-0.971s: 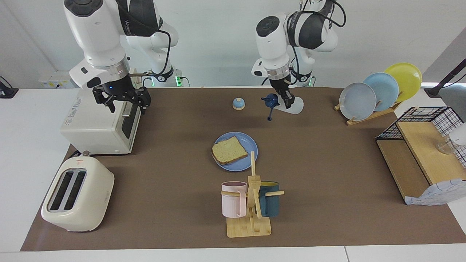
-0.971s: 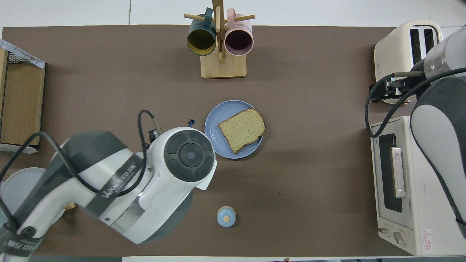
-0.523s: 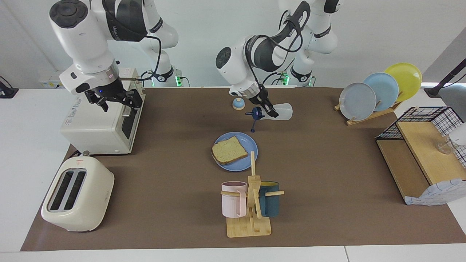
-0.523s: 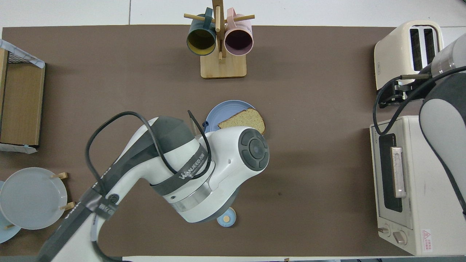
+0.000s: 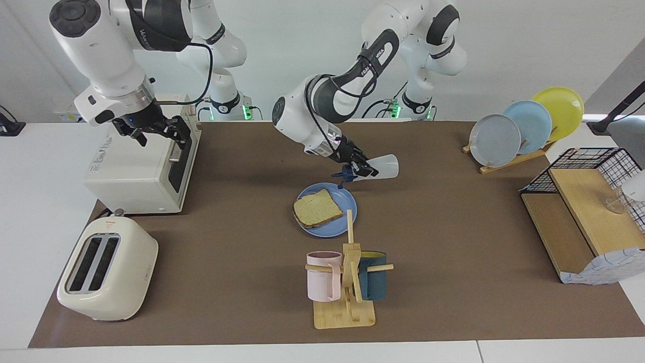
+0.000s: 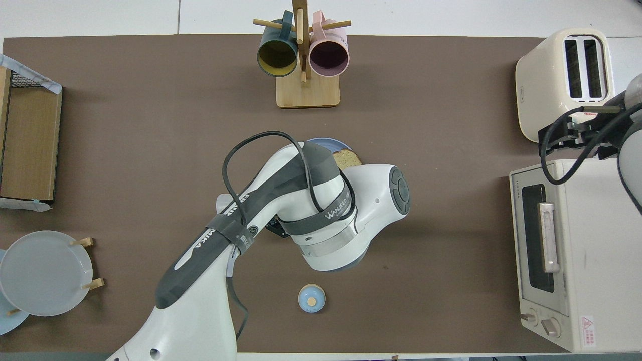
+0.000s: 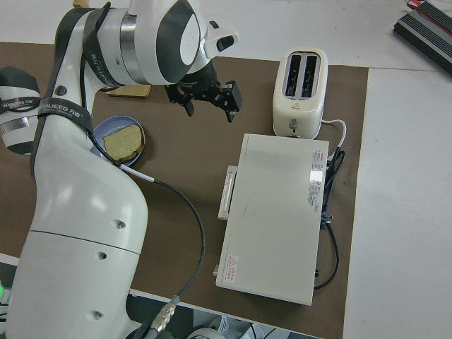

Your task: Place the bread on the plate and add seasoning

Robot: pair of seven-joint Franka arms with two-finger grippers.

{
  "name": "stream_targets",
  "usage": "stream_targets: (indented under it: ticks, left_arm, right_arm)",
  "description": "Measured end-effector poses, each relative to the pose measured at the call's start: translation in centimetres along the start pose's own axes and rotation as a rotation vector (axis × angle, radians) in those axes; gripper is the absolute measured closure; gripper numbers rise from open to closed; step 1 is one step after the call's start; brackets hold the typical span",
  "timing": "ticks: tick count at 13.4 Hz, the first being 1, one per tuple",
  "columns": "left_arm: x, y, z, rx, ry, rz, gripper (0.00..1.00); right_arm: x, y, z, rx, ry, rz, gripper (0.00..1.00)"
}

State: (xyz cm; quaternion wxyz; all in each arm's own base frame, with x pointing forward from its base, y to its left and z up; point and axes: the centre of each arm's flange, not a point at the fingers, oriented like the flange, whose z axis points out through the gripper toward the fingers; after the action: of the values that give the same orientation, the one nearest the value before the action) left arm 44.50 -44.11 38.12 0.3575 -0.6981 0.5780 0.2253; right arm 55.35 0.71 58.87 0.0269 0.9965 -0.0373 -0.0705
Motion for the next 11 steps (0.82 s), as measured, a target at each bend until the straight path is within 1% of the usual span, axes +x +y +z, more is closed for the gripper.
stream_targets:
  ticks: [1, 3, 4, 6, 7, 8, 11]
  left_arm:
    - [0.5, 0.1, 0.1, 0.016, -0.036, 0.000, 0.59]
    - [2.9, -0.2, 0.5, 0.045, -0.131, -0.006, 0.59]
    - [4.4, -0.3, 0.9, 0.080, -0.187, -0.014, 0.59]
    - [7.9, 0.9, 1.9, 0.201, -0.308, -0.018, 0.59]
    - [9.2, 1.5, 2.3, 0.253, -0.344, -0.015, 0.59]
    - [9.9, 1.7, 2.3, 0.294, -0.361, -0.018, 0.59]
    - [10.0, 1.8, 1.2, 0.364, -0.361, -0.029, 0.59]
  right_arm:
    - [-0.2, 0.1, 0.1, 0.000, -0.002, -0.005, 0.00]
    - [-0.3, 0.2, 0.2, 0.000, -0.004, -0.003, 0.00]
    - [-0.3, 0.3, 0.2, 0.000, -0.005, -0.003, 0.00]
    - [-0.3, 0.3, 0.3, 0.000, -0.007, -0.003, 0.00]
    - [-0.2, 0.2, 0.3, 0.000, 0.001, -0.003, 0.00]
    - [-0.1, 0.2, 0.2, 0.001, 0.013, -0.004, 0.00]
    - [-0.5, 0.5, 0.6, -0.001, -0.012, 0.001, 0.00]
